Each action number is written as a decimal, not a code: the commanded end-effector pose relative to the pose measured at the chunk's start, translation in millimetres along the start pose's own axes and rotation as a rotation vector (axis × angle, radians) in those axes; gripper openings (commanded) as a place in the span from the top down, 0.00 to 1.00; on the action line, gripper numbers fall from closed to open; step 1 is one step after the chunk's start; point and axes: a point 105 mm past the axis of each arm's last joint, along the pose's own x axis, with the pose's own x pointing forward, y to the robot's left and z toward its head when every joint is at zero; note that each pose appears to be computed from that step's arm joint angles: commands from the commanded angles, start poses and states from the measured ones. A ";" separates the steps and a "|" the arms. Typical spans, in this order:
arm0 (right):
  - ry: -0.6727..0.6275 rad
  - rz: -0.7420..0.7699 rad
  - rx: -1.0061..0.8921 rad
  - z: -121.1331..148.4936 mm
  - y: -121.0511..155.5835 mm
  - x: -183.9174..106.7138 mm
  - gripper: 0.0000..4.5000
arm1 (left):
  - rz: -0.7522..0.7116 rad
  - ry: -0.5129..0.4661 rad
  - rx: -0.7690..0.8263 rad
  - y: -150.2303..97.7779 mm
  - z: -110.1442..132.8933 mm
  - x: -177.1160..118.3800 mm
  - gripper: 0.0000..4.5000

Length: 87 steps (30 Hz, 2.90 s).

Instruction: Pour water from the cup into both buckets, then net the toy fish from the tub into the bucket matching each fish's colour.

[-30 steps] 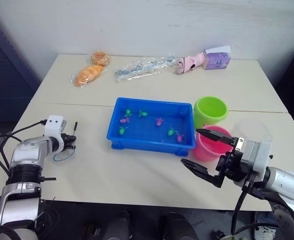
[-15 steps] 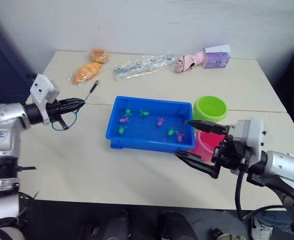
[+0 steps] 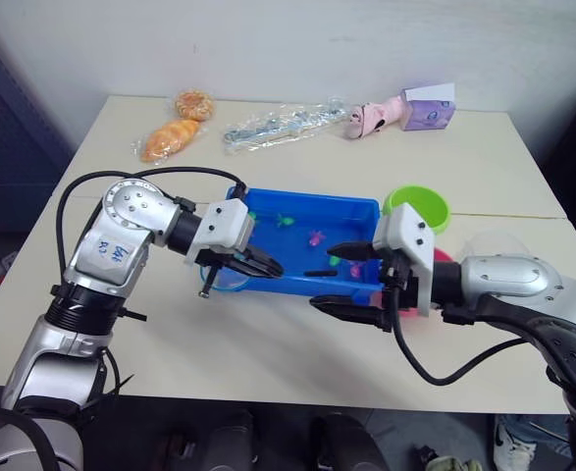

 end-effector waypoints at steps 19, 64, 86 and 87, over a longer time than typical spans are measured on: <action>0.020 0.033 0.016 4.5 1.5 7.6 0.73 | 0.002 0.006 0.046 3.7 10.2 20.1 1.00; 0.438 -0.328 -0.692 -14.5 -87.1 -75.7 1.00 | 0.431 -0.294 -0.368 -18.7 -52.2 -52.7 0.01; 0.129 -0.397 0.310 -20.1 -57.5 -57.7 1.00 | 0.431 -0.307 -0.365 -21.2 -62.2 -47.8 0.01; 0.133 -0.411 0.313 -20.8 -57.6 -59.2 1.00 | 0.431 -0.309 -0.364 -21.1 -62.1 -47.5 0.01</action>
